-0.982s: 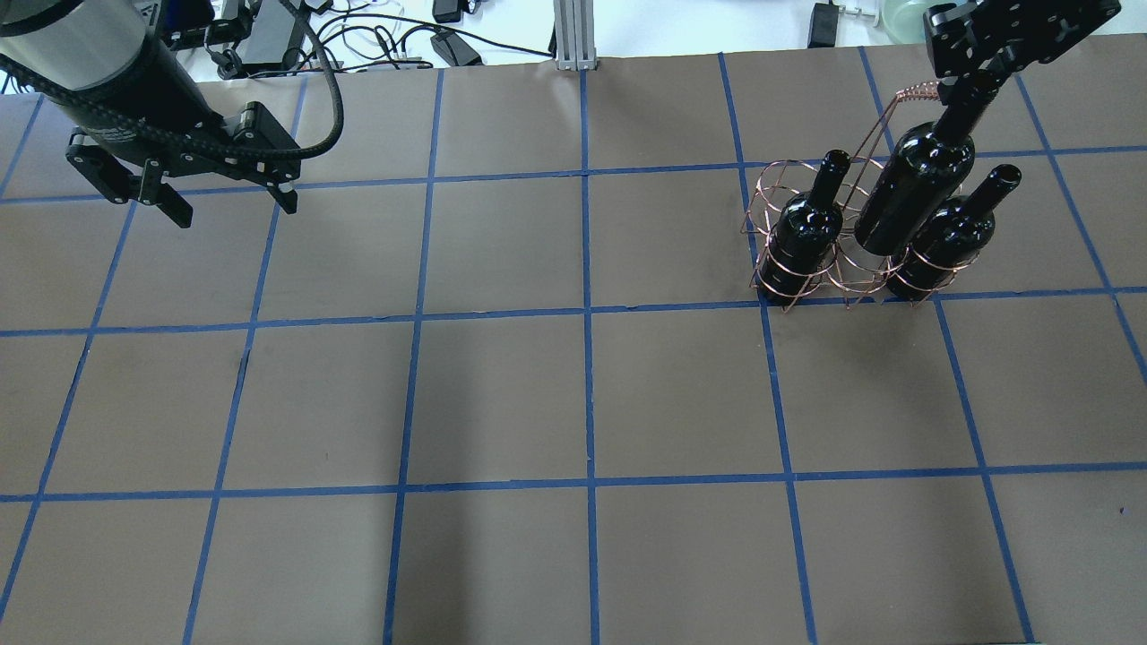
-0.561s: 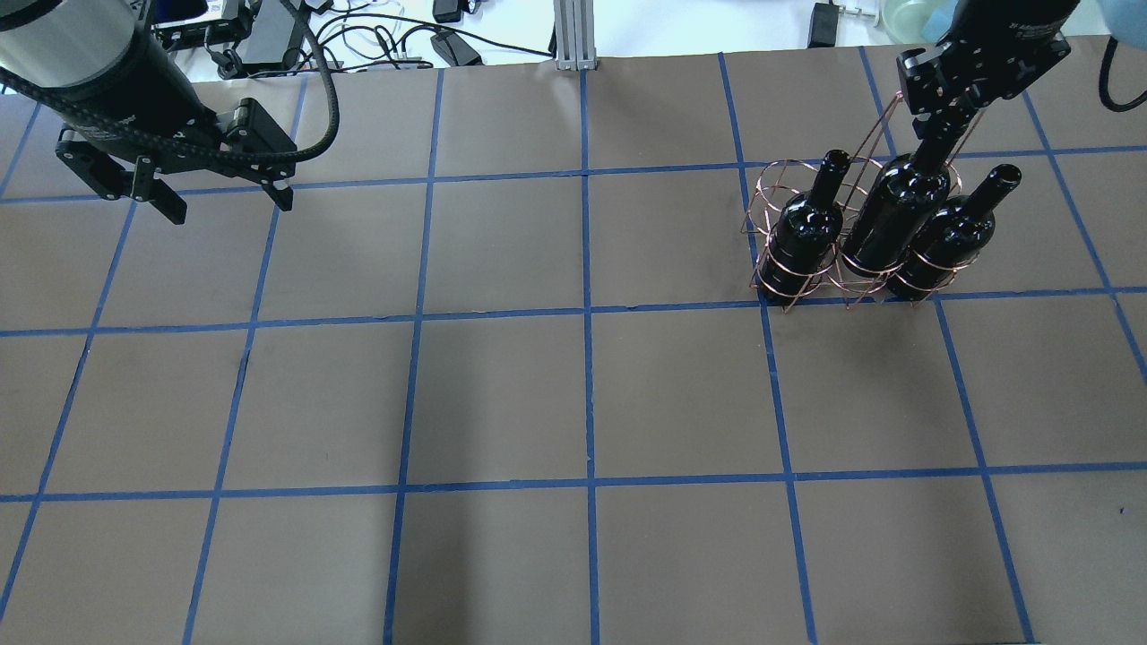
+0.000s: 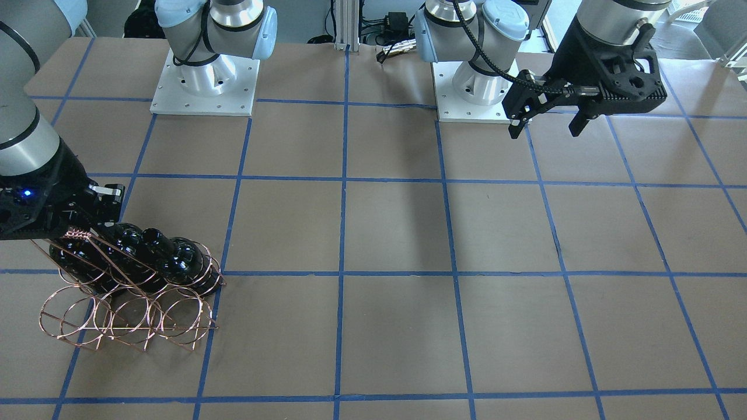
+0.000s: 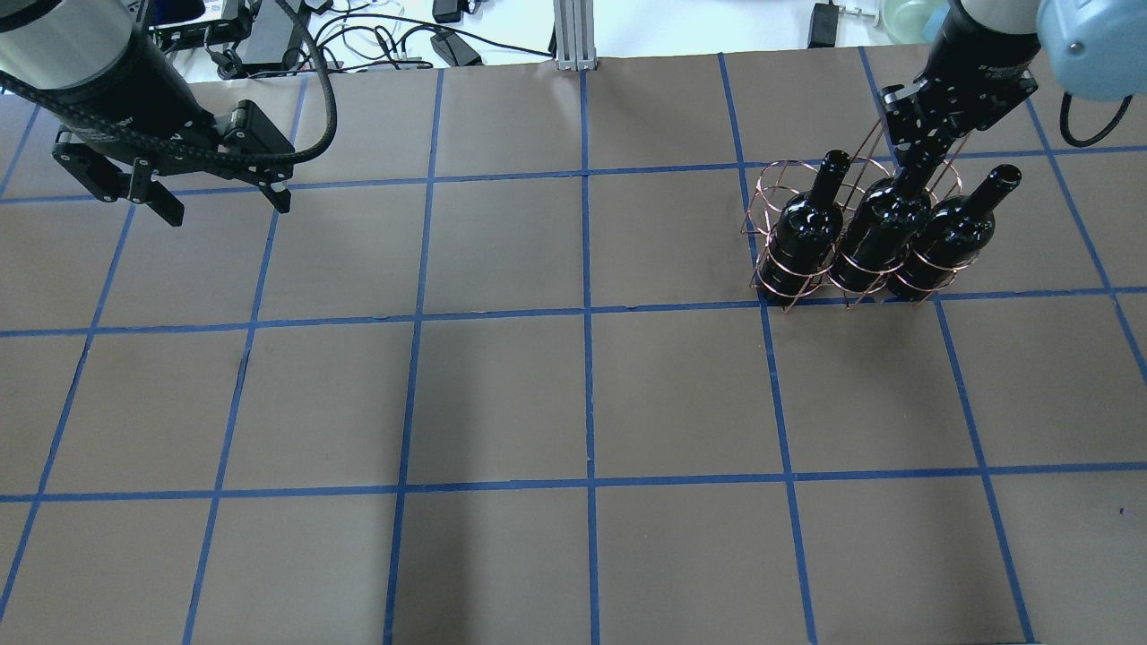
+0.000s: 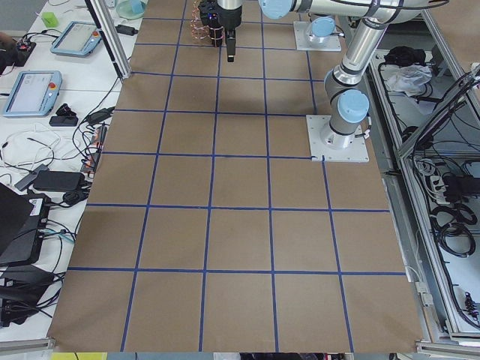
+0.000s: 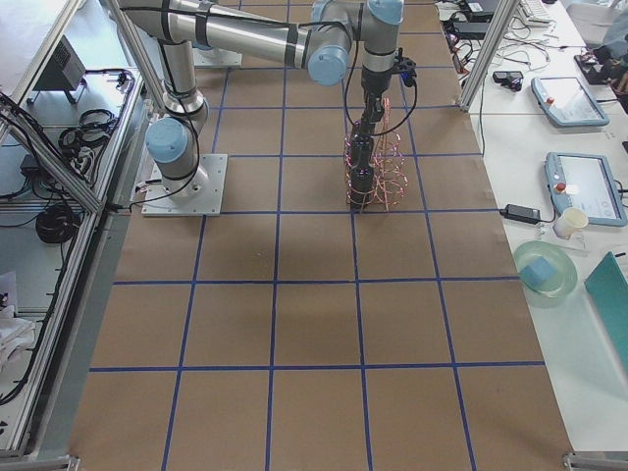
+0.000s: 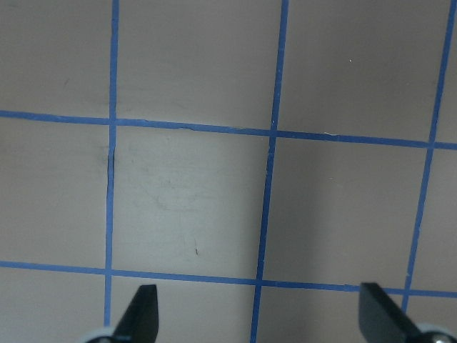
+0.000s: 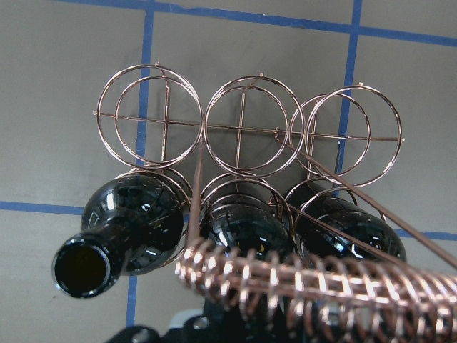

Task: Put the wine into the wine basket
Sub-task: 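Push the bottle deeper into the rack slot with the right gripper, then open the right gripper and raise it away from the rack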

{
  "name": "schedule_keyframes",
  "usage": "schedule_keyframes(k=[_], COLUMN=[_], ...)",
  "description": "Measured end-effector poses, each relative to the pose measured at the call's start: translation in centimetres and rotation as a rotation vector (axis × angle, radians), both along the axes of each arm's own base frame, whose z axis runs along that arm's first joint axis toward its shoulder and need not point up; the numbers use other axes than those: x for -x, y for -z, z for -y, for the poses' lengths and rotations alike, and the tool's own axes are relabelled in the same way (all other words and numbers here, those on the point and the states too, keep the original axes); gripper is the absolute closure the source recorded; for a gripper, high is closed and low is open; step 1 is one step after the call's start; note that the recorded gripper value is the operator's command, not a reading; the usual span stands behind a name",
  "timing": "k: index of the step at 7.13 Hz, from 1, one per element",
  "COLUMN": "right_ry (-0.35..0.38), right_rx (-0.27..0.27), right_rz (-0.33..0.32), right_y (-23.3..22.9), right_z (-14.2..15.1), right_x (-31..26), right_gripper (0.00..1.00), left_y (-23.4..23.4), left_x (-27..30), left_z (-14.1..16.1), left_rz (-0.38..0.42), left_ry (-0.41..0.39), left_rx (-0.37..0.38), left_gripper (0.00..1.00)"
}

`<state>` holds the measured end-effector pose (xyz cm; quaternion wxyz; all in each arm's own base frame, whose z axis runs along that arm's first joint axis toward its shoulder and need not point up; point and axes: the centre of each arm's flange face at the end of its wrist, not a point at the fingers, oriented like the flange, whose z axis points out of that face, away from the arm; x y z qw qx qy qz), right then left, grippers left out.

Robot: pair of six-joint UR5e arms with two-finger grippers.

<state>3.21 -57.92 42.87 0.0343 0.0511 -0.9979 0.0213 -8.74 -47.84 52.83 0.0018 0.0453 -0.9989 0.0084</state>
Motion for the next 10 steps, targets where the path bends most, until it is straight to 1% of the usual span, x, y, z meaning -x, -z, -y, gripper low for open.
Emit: schedule_keyframes(k=[2, 3, 4, 5, 6, 7, 8, 10], right_ry=[0.001, 0.005, 0.016, 0.051, 0.098, 0.144, 0.174, 0.187], right_rx=[0.037, 0.076, 0.111, 0.127, 0.133, 0.135, 0.132, 0.113], right_rz=[-0.004, -0.008, -0.009, 0.005, 0.028, 0.048, 0.058, 0.066], right_y=[-2.0, -4.4, -7.2, -9.8, -11.5, -12.2, -12.2, -11.7], right_z=[-0.7, -2.0, -3.9, -6.0, -7.5, -8.7, -9.6, -10.4], right_x=[-0.2, -0.6, -1.1, -2.1, -4.0, -7.0, -10.0, -12.8], right_gripper=[0.0, 0.0, 0.0, 0.0, 0.0, 0.0, 0.0, 0.0], left_y=[0.2, 0.3, 0.4, 0.4, 0.4, 0.4, 0.4, 0.4], left_x=[0.0, 0.0, 0.0, 0.0, 0.0, 0.0, 0.0, 0.0], left_z=[0.1, 0.2, 0.2, 0.2, 0.3, 0.3, 0.2, 0.3], left_rz=[-0.001, -0.002, -0.002, -0.002, -0.003, -0.003, -0.003, -0.003], left_ry=[0.0, 0.0, 0.0, 0.0, 0.0, 0.0, 0.0, 0.0], left_rx=[-0.003, -0.006, -0.007, -0.007, -0.007, -0.008, -0.009, -0.009], left_gripper=[0.0, 0.0, 0.0, 0.0, 0.0, 0.0, 0.0, 0.0])
